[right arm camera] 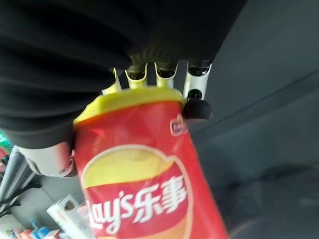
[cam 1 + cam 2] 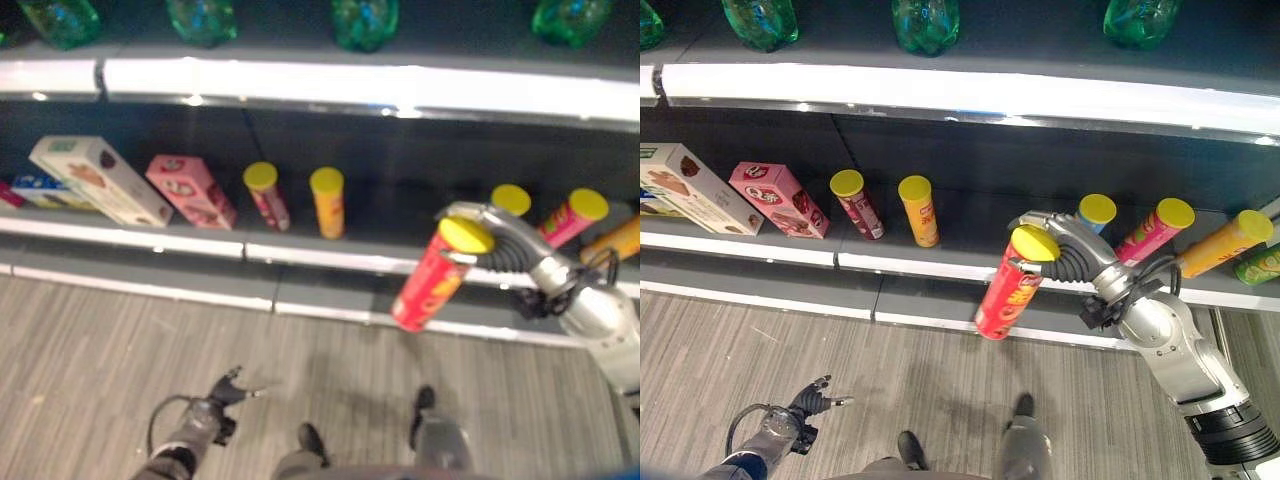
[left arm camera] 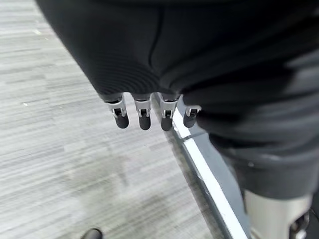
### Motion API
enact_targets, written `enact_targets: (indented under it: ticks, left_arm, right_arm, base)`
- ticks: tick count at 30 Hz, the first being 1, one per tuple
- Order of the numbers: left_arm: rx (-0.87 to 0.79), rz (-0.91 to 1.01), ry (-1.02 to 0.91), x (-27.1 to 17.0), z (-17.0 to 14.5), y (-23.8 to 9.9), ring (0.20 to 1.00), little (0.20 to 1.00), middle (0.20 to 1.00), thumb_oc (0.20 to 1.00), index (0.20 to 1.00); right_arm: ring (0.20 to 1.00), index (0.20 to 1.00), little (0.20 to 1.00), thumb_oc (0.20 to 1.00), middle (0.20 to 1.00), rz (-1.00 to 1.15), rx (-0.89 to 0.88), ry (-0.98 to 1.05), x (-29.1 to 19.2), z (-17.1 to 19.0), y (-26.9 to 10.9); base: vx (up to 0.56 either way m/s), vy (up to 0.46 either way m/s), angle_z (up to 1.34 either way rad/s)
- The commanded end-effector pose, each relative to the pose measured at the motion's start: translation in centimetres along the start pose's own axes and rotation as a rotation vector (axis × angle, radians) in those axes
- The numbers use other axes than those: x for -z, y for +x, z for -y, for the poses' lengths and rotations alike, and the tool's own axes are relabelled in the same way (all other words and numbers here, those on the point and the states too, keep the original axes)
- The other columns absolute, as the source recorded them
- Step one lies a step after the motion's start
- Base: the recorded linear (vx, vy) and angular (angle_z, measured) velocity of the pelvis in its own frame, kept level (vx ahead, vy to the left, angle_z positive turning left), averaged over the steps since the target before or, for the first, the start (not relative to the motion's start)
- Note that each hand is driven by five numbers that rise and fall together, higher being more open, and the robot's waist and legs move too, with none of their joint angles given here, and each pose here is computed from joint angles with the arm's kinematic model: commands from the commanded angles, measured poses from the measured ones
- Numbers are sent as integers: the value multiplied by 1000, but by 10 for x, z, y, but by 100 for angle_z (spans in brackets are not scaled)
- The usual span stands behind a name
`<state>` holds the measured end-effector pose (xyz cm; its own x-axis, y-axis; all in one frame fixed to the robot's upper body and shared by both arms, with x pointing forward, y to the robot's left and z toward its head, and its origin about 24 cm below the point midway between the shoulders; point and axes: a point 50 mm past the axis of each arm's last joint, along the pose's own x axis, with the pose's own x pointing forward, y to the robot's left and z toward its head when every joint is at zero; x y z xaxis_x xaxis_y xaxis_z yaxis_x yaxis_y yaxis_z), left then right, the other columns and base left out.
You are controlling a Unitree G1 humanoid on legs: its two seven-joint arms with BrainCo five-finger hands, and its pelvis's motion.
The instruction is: Put the goods on the table back onto the shelves and tidy them up.
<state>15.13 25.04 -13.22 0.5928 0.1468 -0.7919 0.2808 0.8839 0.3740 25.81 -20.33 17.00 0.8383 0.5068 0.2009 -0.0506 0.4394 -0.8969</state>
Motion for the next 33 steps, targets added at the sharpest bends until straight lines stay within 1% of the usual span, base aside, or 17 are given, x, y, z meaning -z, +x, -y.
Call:
enact_targets:
  ticks: [1, 3, 8, 11, 20, 22, 27, 33]
  left_arm:
    - [-30, 5, 24, -5, -2, 3, 1000, 1000, 1000, 1000, 1000]
    - [0, -10, 12, -2, 9, 3, 1000, 1000, 1000, 1000, 1000]
    - [25, -11, 11, -1, 18, 2, 1000, 1000, 1000, 1000, 1000]
    - [21, -6, 9, -3, 17, 2, 1000, 1000, 1000, 1000, 1000]
    - [-5, 42, 26, -18, 10, 6, 1000, 1000, 1000, 1000, 1000]
    - [-14, 64, 38, -26, 7, 7, 1000, 1000, 1000, 1000, 1000]
    - [-41, 94, 58, -37, -1, 9, 1000, 1000, 1000, 1000, 1000]
    - [-62, 93, 75, -38, -7, 10, 1000, 1000, 1000, 1000, 1000]
  right_arm:
    - [200, 200, 200, 200, 200, 128, 113, -75, -21, 25, 19]
    - [200, 200, 200, 200, 200, 131, 98, -68, -21, 20, 19]
    - [200, 200, 200, 200, 200, 142, 81, -76, -24, 15, 22]
    - [200, 200, 200, 200, 200, 150, 74, -86, -25, 14, 24]
    - [200, 200, 200, 200, 200, 199, 76, -201, -35, 17, 38]
    - [200, 200, 200, 200, 200, 220, 113, -255, -40, 24, 47]
    - [200, 200, 200, 200, 200, 270, 197, -321, -52, 37, 62]
    - [200, 200, 200, 200, 200, 298, 266, -380, -61, 49, 76]
  base:
    - [43, -41, 17]
    - [81, -58, -3]
    - [54, -33, 2]
    - [6, -7, -1]
    - [-54, 0, -5]
    - [-147, -19, 1]
    - [-100, -21, -1]
    - [-35, -24, 10]
